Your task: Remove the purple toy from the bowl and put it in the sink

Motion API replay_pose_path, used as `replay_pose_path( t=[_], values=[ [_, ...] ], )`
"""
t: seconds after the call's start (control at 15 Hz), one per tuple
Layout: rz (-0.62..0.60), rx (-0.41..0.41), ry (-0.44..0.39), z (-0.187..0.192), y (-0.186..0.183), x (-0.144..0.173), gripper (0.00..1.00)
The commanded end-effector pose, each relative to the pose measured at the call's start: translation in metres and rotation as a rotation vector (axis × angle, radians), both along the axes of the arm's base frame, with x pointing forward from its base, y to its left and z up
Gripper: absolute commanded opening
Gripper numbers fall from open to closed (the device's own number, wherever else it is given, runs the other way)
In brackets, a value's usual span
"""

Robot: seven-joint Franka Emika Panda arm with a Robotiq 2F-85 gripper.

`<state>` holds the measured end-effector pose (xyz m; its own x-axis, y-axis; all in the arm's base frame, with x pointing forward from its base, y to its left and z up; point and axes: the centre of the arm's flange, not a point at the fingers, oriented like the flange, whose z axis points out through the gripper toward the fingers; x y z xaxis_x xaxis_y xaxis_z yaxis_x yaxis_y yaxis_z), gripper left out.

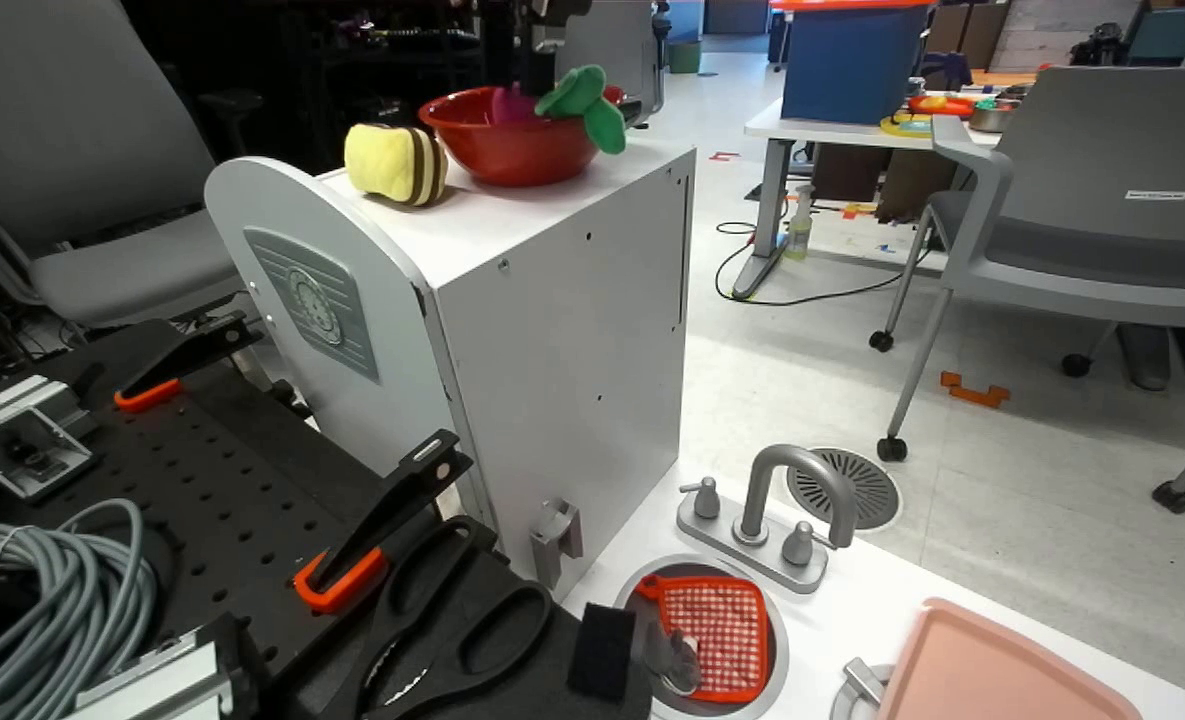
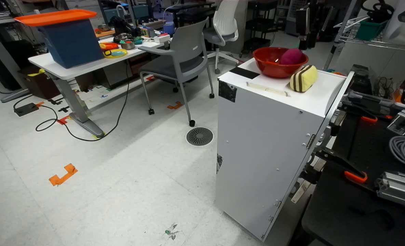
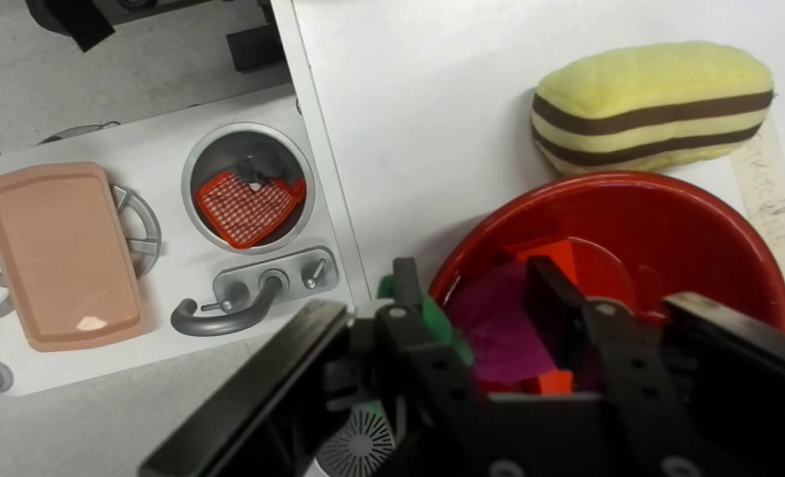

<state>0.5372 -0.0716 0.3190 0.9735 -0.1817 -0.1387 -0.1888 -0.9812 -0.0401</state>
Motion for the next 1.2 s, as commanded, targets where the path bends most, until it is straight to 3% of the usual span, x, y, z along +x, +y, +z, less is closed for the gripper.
replay_pose_path(
  t=[0.0, 0.13, 0.27, 1.13],
  values=[
    [-0.011, -0.002, -0.003, 0.013, -0.003, -0.001, 0.77],
    [-0.015, -0.010, -0.004, 0.015, -0.004, 0.000, 0.92],
    [-0.018, -0.015, -0.006, 0.017, -0.005, 0.001, 1.00],
    [-0.074, -0.017, -0.004, 0.015, -0.024, -0.003, 1.00]
  ],
)
